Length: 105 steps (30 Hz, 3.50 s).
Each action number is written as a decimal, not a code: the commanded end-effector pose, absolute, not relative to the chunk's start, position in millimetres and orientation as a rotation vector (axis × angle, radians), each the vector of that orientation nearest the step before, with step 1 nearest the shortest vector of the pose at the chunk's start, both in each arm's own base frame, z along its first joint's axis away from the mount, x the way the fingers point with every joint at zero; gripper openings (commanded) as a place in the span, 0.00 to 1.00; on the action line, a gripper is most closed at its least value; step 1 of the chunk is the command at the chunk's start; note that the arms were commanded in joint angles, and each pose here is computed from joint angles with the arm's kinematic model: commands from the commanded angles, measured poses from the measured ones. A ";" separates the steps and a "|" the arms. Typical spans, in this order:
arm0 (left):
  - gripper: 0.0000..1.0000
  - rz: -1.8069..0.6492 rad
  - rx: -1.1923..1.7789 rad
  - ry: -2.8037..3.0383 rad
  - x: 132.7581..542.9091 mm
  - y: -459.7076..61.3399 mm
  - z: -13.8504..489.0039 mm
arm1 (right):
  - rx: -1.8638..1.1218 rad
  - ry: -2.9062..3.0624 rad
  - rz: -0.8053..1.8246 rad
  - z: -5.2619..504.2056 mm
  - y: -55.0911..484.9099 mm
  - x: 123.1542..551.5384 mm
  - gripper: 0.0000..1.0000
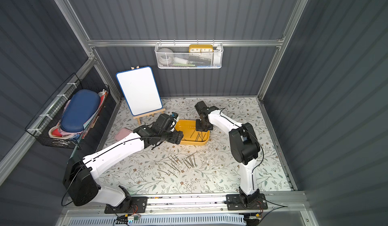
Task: Put the nails on the desktop into the storage box
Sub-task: Place the nail in the storage box, then pick up the nail from the center of the board.
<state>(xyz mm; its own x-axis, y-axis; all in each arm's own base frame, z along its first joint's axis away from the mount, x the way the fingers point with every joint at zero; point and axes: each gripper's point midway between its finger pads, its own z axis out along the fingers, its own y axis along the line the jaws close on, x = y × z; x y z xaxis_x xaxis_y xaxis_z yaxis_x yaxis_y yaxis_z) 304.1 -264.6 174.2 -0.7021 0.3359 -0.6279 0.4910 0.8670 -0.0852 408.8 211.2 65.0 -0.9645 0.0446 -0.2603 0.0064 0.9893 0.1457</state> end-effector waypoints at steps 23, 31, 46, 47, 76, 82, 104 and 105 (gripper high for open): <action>0.85 -0.607 0.865 2.558 179.4 -303.8 134.1 | -0.028 2.601 0.413 172.7 195.0 367.9 0.48; 0.80 -0.411 0.926 2.600 192.1 -328.2 100.2 | 0.058 2.664 0.402 139.2 160.8 330.0 0.48; 0.53 -0.062 1.006 2.587 246.2 -357.0 46.6 | 0.049 2.691 0.373 122.6 139.8 316.9 0.48; 0.53 -0.065 1.012 2.583 247.3 -359.4 45.6 | 0.050 2.691 0.377 121.8 139.7 316.3 0.48; 0.13 0.034 1.151 2.649 247.4 -359.0 -11.2 | 0.031 2.692 0.374 114.2 135.1 311.1 0.46; 0.00 0.025 1.150 2.643 248.6 -360.0 -8.5 | 0.035 2.693 0.379 114.1 135.6 311.8 0.46; 0.00 -0.262 1.166 2.497 253.4 -417.9 93.7 | 0.052 2.704 0.329 106.0 129.7 314.8 0.46; 0.00 -0.289 1.175 2.494 250.0 -420.3 99.7 | 0.055 2.707 0.328 105.3 129.4 314.7 0.46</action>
